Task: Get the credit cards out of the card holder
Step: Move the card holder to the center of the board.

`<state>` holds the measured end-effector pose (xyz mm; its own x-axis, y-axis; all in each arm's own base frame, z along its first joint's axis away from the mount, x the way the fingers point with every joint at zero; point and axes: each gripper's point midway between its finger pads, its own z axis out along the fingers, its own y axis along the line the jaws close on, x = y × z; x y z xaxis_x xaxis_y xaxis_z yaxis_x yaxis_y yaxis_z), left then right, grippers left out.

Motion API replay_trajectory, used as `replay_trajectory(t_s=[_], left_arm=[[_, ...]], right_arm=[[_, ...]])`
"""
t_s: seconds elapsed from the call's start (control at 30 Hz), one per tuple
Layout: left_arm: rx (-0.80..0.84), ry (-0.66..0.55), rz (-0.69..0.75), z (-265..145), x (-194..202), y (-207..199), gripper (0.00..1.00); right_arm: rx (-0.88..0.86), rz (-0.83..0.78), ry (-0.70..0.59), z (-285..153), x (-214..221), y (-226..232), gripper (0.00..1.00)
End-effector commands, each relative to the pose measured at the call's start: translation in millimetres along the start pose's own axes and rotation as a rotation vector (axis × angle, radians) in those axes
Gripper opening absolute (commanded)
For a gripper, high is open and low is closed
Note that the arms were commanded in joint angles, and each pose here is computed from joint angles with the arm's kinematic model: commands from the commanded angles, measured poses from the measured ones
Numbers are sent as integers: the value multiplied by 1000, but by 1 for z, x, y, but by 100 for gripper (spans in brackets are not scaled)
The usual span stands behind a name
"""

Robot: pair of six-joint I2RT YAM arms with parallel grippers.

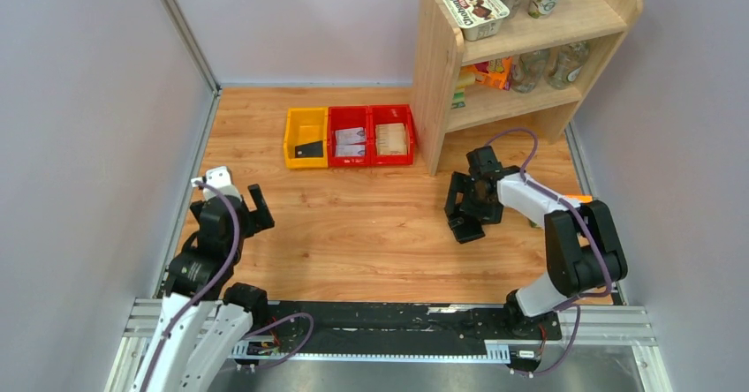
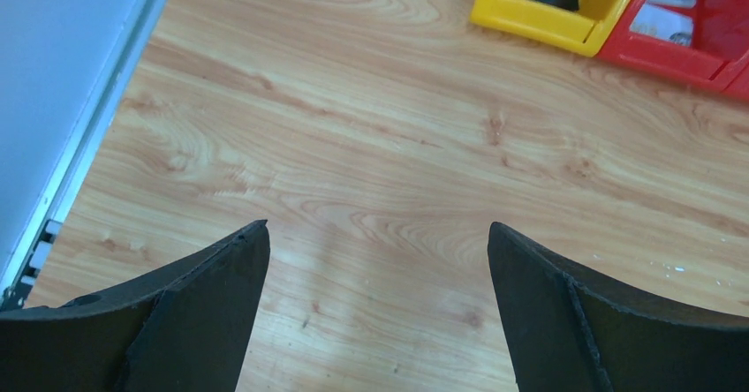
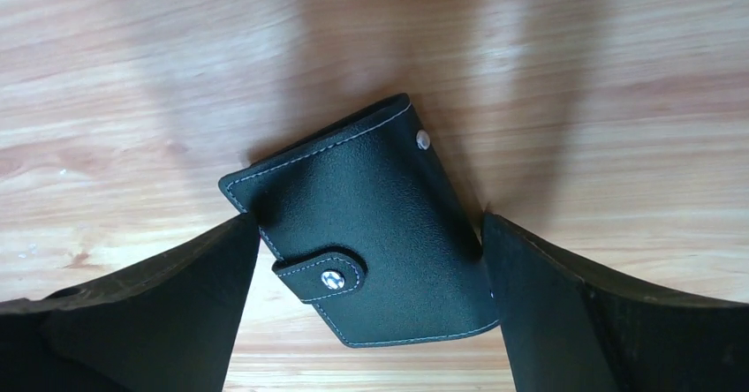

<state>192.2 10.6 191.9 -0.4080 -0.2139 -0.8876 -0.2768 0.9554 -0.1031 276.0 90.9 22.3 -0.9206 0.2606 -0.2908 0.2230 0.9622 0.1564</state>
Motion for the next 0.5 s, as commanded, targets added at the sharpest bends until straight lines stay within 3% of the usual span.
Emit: replay_trajectory(t_s=[0.0, 0.17, 0.3, 0.4, 0.47], left_arm=[[-15, 113, -83, 6, -2, -16, 100], [110, 248, -34, 2, 5, -45, 100], [245, 252, -74, -2, 14, -65, 100], [332, 236, -102, -8, 25, -74, 100], [343, 237, -114, -10, 28, -74, 100]], right_arm=[[-72, 16, -32, -2, 17, 35, 100], [-108, -8, -82, -14, 32, 67, 100], [-146, -29, -79, -37, 27, 88, 100], [-150, -98, -301, -65, 15, 87, 100], [-260, -93, -452, -93, 8, 90, 100]])
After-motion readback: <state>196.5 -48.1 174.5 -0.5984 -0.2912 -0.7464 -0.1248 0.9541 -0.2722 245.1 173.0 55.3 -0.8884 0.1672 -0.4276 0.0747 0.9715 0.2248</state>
